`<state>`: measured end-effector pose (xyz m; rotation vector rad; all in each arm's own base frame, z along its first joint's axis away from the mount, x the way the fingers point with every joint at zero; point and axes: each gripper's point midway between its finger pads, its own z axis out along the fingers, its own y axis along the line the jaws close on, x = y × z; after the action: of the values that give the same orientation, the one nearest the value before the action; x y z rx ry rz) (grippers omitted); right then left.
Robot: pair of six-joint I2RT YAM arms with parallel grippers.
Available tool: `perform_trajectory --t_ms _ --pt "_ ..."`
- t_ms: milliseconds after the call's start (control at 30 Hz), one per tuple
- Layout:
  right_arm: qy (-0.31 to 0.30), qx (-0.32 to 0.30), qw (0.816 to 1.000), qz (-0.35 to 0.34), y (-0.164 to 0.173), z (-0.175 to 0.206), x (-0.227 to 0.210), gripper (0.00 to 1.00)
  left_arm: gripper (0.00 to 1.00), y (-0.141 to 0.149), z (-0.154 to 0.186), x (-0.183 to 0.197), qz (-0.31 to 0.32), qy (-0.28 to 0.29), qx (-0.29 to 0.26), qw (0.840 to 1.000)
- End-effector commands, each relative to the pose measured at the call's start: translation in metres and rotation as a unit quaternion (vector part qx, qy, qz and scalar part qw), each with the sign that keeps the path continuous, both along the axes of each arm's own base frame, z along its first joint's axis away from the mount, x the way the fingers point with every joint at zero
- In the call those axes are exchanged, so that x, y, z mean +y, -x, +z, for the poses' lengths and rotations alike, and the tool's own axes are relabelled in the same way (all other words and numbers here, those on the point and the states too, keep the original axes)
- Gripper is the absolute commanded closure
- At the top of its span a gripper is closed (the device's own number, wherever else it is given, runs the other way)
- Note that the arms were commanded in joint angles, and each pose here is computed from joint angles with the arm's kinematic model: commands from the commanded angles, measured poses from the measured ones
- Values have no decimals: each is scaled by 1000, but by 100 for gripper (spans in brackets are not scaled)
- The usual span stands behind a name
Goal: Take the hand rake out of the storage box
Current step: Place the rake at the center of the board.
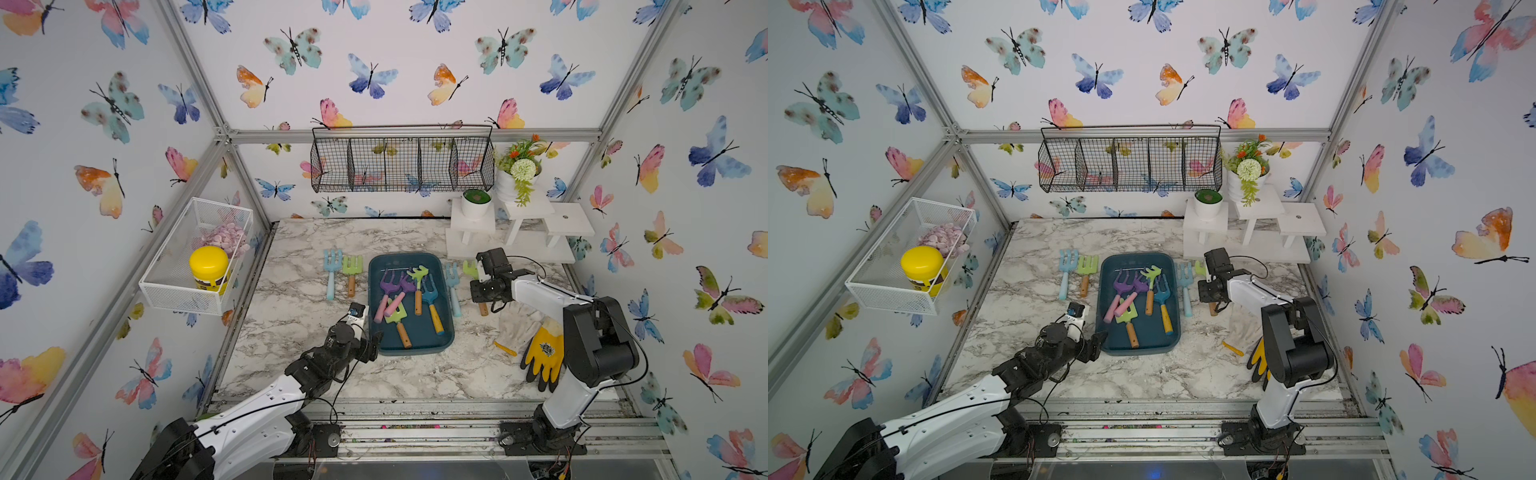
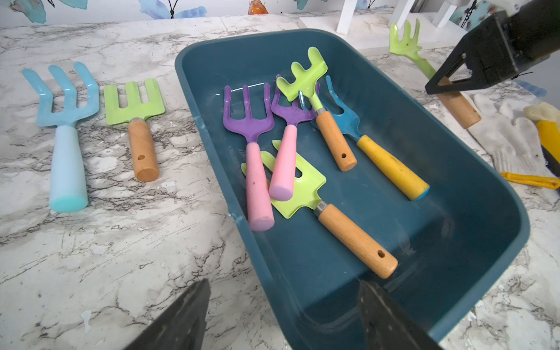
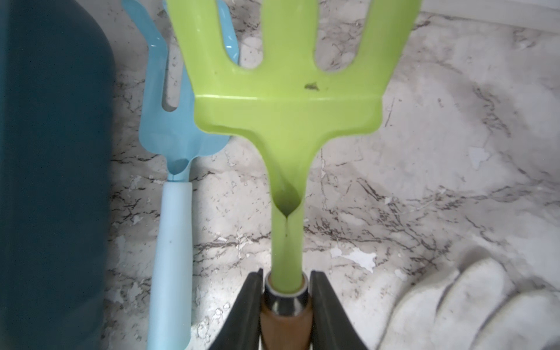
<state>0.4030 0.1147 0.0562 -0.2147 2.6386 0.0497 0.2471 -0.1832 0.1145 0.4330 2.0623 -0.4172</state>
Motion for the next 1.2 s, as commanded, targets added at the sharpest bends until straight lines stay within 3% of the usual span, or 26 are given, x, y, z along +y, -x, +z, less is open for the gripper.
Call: perform_trajectory --t_ms 0,767,967,1167 --pt "-19 -2 1000 9 -13 -1 3 82 18 -3 10 -6 -10 10 -10 1000" --pt "-24 57 998 8 -30 -39 0 75 18 -3 11 -6 -9 11 -12 1000" --pt "-27 58 998 10 -29 -37 1 69 18 -3 10 -6 -9 10 -11 1000" --pt "-28 55 998 9 -27 -33 1 56 18 -3 10 -6 -9 10 -11 1000"
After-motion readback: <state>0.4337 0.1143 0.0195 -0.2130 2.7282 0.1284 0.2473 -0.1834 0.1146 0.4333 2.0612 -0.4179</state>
